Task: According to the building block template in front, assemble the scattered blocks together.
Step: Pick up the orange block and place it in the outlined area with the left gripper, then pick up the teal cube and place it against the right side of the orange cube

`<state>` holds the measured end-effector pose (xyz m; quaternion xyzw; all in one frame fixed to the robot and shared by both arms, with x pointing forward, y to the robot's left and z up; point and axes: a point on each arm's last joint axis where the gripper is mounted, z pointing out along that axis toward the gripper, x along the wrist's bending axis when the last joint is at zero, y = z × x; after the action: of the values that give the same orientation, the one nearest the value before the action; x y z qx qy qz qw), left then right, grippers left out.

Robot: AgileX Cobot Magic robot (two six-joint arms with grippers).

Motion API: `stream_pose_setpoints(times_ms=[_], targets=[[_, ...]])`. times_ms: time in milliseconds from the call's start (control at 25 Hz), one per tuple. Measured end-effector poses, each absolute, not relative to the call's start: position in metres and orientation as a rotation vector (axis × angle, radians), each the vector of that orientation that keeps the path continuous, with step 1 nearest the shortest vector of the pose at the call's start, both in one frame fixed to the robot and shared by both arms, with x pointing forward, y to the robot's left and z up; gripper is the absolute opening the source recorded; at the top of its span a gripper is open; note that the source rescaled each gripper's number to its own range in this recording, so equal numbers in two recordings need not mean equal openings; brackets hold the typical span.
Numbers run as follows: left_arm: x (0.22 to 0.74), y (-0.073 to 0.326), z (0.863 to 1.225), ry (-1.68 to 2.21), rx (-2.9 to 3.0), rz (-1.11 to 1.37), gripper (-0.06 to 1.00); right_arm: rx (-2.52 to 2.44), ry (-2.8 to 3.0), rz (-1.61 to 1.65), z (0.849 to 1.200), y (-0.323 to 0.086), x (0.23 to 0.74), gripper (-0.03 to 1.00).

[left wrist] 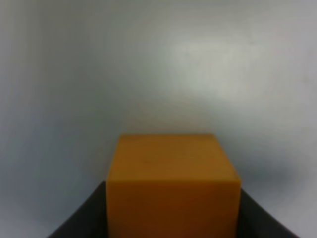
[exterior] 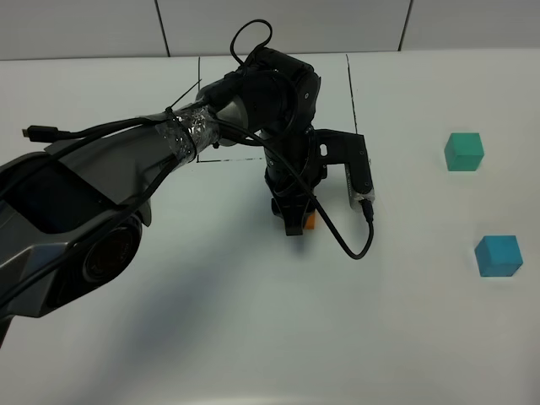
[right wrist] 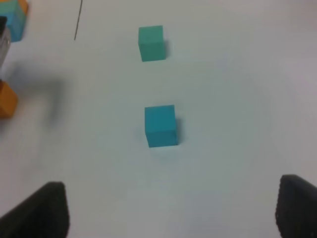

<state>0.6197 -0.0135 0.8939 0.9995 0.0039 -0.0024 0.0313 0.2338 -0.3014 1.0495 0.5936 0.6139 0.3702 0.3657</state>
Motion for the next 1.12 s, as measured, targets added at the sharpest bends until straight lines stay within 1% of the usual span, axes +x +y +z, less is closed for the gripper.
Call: stream_pose_setpoints(times_ms=[280,320,360,400,480,600,680,760,960,1120], targets=[[0.62,-0.013,0.894,0.015,3.077,-0.01,0.0,1.528,1.58,0.958,1.05,-0.301,0.234,0.71],[0.62,-0.013,0.894,0.015,3.077,-0.011,0.04,1.528,1.581,0.96,1.05,-0.301,0.234,0.71],[0.62,-0.013,0.894,0.015,3.079,-0.013,0.1,1.529,1.583,0.966,1.05,-0.3,0.234,0.71],[0.62,-0.013,0.894,0.016,3.079,-0.015,0.21,1.531,1.585,0.973,1.05,-0.3,0.234,0.71],[0.62,-0.012,0.894,0.017,3.081,-0.019,0.49,1.533,1.587,0.979,1.049,-0.299,0.234,0.71],[0.619,-0.013,0.902,0.025,3.06,-0.018,0.84,1.533,1.588,0.986,1.049,-0.299,0.234,0.71],[0.618,-0.013,0.912,0.028,3.045,-0.005,0.96,1.533,1.588,0.986,1.049,-0.299,0.234,0.71],[0.616,-0.012,0.926,0.044,3.032,0.011,1.0,1.533,1.588,0.986,1.049,-0.299,0.234,0.71],[0.611,-0.008,0.963,0.178,3.003,0.043,1.0,1.536,1.592,0.997,1.049,-0.298,0.234,0.71],[0.613,0.006,0.996,0.377,2.947,0.091,0.98,1.536,1.591,0.999,1.049,-0.298,0.234,0.71]])
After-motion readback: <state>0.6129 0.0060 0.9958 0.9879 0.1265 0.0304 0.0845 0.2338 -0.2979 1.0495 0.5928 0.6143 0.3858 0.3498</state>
